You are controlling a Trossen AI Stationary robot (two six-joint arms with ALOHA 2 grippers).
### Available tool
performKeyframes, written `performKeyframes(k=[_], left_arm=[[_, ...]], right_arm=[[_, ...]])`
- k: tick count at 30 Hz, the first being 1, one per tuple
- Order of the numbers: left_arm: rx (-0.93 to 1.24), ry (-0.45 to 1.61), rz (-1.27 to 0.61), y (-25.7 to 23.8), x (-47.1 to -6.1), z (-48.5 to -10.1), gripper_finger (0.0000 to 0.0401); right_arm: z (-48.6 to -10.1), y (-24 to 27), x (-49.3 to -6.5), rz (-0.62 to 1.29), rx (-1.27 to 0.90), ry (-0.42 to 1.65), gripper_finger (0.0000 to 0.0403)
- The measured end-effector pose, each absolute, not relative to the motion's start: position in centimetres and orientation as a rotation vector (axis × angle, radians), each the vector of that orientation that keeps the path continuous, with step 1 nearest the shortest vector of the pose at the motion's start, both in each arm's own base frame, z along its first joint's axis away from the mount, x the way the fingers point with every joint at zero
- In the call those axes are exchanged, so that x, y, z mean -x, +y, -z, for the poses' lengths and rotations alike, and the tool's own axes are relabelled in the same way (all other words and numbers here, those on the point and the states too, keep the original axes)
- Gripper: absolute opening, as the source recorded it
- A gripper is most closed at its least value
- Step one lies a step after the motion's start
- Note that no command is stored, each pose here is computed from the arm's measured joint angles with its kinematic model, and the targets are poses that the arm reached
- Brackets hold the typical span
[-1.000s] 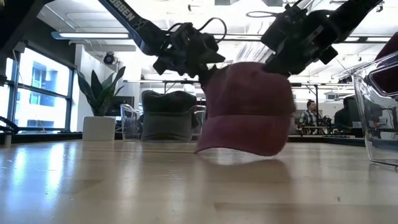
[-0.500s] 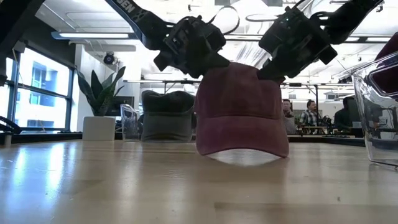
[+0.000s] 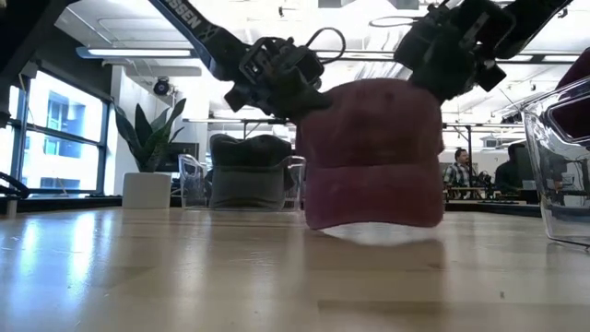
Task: Pick & Place hat
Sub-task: Put the red cap into the bottom transparent bin
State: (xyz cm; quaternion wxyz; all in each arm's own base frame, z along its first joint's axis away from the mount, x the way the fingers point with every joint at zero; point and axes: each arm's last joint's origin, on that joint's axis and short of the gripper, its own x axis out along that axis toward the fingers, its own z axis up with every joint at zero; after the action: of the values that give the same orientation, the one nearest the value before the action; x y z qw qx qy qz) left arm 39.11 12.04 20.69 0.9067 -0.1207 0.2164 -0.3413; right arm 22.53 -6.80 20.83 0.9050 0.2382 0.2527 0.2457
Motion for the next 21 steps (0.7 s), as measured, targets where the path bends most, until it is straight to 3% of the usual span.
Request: performKeyframes(k=[4, 10, 12, 18, 21], left_arm=[[0.251, 0.440, 0.715, 12.1, -39.1, -20.7, 0.0020], [0.239, 0.428, 0.717, 12.0, -39.2, -20.8, 0.0005], [0.229, 0.418, 0.715, 12.1, -39.2, -20.9, 0.0004], [0.215, 0.403, 0.715, 12.1, -39.3, -21.1, 0.0004], [0.222, 0.411, 0.716, 12.1, -39.3, -21.0, 0.0003]], right_arm=[[-21.2, -7.9, -22.3, -0.498, -0.507, 0.471, 0.0109], [-20.4, -10.5, -22.1, -0.321, -0.473, 0.459, 0.0219], [-19.4, -10.9, -22.3, -0.373, -0.463, 0.468, 0.0243], [-16.0, -12.1, -24.7, -0.570, -0.522, 0.411, 0.0258], [-14.7, -11.9, -25.9, -0.800, -0.585, 0.363, 0.0256]])
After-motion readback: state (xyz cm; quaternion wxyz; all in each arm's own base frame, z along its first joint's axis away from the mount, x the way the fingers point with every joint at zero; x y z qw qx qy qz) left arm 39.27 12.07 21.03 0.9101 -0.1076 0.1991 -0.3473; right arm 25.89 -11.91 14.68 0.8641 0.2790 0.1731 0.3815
